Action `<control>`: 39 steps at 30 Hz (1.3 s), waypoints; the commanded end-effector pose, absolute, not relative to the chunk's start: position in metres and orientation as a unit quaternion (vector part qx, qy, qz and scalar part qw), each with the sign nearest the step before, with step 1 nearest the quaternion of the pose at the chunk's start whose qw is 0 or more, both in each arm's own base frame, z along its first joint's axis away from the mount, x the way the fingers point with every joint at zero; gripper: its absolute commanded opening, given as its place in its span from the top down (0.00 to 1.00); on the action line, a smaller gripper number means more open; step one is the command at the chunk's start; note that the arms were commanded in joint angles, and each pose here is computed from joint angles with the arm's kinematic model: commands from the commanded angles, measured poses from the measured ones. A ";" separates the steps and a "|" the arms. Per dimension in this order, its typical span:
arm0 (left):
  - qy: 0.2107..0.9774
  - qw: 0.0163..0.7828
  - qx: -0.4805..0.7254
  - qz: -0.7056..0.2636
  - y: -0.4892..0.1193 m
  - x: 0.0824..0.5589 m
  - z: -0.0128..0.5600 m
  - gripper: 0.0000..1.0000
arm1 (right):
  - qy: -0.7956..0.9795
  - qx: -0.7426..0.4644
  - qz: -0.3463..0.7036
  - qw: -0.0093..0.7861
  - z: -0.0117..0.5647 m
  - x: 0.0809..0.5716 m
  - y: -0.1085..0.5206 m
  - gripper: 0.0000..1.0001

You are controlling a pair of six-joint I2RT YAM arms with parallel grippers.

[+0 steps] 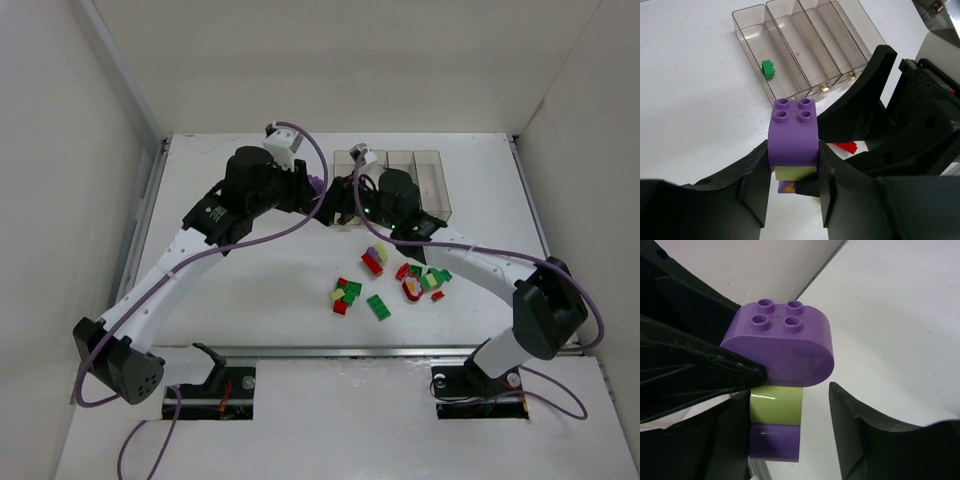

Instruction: Sort the legos into containers by color

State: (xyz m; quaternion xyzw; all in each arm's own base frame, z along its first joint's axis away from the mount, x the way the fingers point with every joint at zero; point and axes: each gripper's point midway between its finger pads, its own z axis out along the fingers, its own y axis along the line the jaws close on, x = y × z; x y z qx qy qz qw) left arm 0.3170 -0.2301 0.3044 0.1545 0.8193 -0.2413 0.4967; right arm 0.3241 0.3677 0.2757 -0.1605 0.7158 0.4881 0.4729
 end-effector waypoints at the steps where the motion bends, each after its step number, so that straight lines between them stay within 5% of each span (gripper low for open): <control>1: 0.784 0.542 0.158 -0.259 -0.237 0.322 0.349 1.00 | 0.700 -0.149 0.494 0.494 0.296 0.334 0.374 0.38; 4: 0.783 0.543 0.162 -0.256 -0.238 0.324 0.350 1.00 | 0.700 -0.149 0.494 0.494 0.297 0.336 0.375 0.53; 6: 0.783 0.543 0.162 -0.256 -0.238 0.324 0.350 1.00 | 0.698 -0.157 0.500 0.488 0.297 0.334 0.379 0.88; 7: 0.783 0.543 0.162 -0.256 -0.238 0.324 0.350 1.00 | 0.698 -0.157 0.500 0.488 0.297 0.334 0.379 0.88; 8: 0.784 0.546 0.158 -0.251 -0.236 0.326 0.350 1.00 | 0.697 -0.161 0.503 0.485 0.297 0.332 0.380 1.00; 22: 0.777 0.544 0.169 -0.265 -0.266 0.379 0.353 1.00 | 0.769 -0.094 0.463 0.430 0.220 0.319 0.319 1.00; 31: 0.803 0.484 0.214 -0.275 -0.331 0.425 0.274 1.00 | 0.825 0.103 0.262 0.490 0.207 0.367 0.157 1.00; 39: 0.806 0.465 0.212 -0.298 -0.396 0.486 0.220 1.00 | 0.829 0.131 0.178 0.513 0.216 0.388 0.093 1.00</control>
